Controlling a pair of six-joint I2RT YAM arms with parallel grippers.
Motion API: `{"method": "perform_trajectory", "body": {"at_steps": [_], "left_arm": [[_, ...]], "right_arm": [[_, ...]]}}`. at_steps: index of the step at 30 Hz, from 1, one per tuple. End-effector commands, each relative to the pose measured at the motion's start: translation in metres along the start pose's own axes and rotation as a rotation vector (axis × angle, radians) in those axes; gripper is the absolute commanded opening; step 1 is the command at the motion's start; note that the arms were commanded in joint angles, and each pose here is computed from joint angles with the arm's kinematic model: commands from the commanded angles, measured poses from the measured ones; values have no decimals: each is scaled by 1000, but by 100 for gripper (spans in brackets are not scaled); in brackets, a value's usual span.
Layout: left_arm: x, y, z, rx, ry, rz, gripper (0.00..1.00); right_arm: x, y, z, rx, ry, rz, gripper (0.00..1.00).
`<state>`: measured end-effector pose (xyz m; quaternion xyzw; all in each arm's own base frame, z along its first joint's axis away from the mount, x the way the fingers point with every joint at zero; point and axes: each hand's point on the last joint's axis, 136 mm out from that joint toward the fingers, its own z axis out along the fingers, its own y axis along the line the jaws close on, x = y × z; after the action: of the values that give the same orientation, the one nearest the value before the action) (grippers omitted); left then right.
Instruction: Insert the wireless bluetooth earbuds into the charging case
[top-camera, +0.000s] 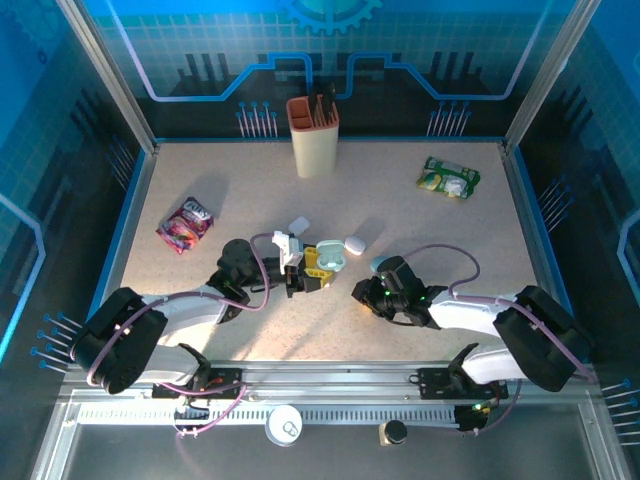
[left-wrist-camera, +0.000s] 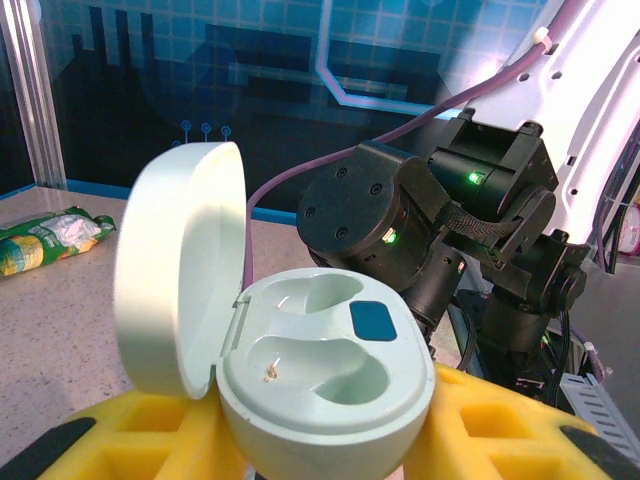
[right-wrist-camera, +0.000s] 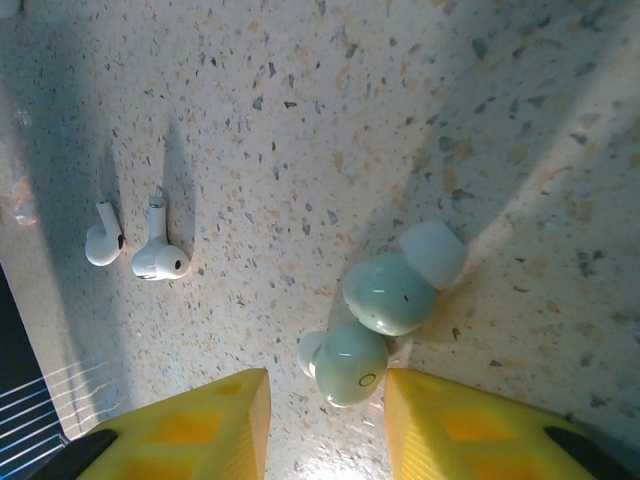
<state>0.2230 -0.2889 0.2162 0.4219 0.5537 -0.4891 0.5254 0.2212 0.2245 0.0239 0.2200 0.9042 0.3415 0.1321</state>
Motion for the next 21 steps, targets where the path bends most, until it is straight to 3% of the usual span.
{"method": "perform_trajectory", "body": {"at_steps": [1, 7, 21], "left_arm": [[1, -5, -3, 17, -2, 22, 39], [0, -5, -4, 17, -4, 20, 39], [2, -5, -3, 21, -1, 15, 39]], "right_arm": [[-6, 15, 1, -33, -23, -12, 33], [-10, 12, 4, -29, -30, -5, 25], [-16, 10, 11, -41, -28, 15, 26]]}}
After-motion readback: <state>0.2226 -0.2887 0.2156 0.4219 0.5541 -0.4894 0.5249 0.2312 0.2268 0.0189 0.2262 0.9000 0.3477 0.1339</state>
